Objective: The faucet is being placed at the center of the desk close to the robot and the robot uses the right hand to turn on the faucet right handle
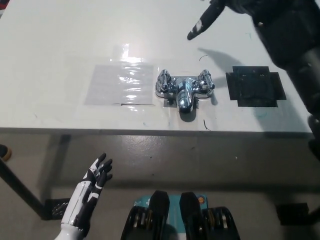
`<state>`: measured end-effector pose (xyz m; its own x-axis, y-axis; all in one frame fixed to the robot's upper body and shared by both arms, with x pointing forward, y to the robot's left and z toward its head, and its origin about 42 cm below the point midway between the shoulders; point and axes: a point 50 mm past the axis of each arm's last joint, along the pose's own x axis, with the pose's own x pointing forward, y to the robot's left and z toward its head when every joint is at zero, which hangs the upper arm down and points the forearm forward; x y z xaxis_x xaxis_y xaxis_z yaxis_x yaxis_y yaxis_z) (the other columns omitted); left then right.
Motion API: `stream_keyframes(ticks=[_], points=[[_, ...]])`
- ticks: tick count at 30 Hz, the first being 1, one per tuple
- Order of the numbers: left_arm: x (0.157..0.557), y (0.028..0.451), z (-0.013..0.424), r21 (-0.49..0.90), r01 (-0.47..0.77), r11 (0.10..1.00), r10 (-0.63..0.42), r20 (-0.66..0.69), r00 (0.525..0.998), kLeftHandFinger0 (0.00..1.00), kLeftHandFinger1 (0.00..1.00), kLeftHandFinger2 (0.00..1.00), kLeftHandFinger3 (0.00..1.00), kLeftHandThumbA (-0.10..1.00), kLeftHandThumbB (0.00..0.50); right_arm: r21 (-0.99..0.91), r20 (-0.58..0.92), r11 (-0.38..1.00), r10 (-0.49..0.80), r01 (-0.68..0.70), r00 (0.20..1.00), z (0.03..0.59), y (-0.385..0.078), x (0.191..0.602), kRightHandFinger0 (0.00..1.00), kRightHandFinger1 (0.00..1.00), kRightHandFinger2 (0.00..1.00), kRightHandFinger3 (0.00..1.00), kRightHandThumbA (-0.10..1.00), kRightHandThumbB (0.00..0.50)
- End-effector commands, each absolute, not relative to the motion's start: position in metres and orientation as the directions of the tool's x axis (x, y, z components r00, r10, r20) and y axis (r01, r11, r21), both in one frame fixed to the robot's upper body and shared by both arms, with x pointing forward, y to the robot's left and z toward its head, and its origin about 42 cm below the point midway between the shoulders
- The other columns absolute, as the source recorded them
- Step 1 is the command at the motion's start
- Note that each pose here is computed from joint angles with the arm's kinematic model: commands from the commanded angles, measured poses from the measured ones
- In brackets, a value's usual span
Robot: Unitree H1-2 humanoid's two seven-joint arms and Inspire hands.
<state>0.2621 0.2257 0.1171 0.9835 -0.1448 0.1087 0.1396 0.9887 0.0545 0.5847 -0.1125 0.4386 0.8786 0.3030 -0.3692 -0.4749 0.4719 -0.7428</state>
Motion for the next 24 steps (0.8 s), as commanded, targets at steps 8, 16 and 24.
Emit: stream_keyframes(ticks=[8, 16, 24], points=[[0.27, 0.227, 0.129, 0.09, 0.162, 0.983, -0.175, 0.16, 0.972, 1.0, 1.0, 1.0, 1.0, 0.89, 0.131, -0.815, -0.393, 0.341, 0.268, -0.468, 0.88, 0.475, -0.084, 0.587, 1.0, 1.0, 1.0, 1.0, 1.0, 0.193], [0.272, 0.227, 0.131, 0.088, 0.161, 0.983, -0.174, 0.17, 0.97, 1.0, 1.0, 1.0, 1.0, 0.89, 0.142, -0.779, -0.443, 0.359, 0.266, -0.514, 0.856, 0.453, -0.094, 0.592, 1.0, 1.0, 1.0, 1.0, 1.0, 0.154], [0.273, 0.228, 0.132, 0.094, 0.156, 0.983, -0.171, 0.173, 0.97, 1.0, 1.0, 1.0, 1.0, 0.9, 0.151, -0.745, -0.494, 0.359, 0.27, -0.562, 0.826, 0.428, -0.106, 0.594, 1.0, 1.0, 1.0, 1.0, 1.0, 0.134]])
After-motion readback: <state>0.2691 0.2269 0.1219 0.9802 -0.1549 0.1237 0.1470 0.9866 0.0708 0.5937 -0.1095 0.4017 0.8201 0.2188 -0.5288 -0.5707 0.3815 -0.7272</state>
